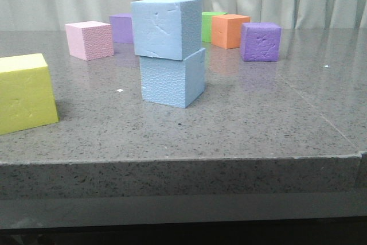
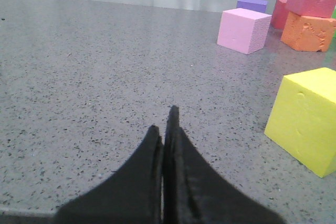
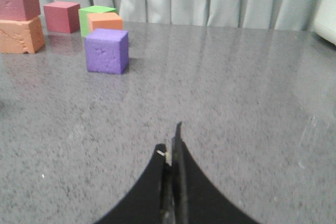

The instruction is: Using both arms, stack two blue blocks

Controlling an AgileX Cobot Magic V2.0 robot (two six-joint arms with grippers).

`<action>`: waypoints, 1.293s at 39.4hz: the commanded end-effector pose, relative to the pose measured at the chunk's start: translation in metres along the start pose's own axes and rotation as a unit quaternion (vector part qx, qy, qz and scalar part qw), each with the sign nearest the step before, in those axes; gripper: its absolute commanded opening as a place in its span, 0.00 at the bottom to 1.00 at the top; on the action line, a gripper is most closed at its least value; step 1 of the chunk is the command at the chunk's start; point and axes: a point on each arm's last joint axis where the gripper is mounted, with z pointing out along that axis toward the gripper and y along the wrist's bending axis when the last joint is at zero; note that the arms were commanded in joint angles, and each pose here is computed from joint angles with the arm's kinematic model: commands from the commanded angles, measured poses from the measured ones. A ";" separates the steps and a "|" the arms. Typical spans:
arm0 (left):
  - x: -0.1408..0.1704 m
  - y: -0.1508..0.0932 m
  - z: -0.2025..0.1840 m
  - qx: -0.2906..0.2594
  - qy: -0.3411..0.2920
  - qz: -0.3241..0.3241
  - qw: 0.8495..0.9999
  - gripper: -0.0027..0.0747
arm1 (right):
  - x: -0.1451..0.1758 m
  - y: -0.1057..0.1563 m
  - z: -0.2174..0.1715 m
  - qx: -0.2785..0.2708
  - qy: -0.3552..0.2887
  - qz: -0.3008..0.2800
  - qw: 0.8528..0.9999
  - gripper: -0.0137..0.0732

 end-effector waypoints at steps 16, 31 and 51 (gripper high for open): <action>-0.008 0.000 -0.002 0.003 -0.052 -0.005 0.999 0.01 | 0.027 -0.001 -0.005 0.007 -0.027 0.011 1.000 0.09; -0.008 0.000 -0.002 0.003 -0.052 -0.005 0.999 0.01 | 0.027 -0.001 -0.005 0.007 -0.027 0.011 1.000 0.09; -0.008 0.000 -0.002 0.003 -0.052 -0.005 0.999 0.01 | 0.027 -0.001 -0.005 0.007 -0.027 0.011 1.000 0.09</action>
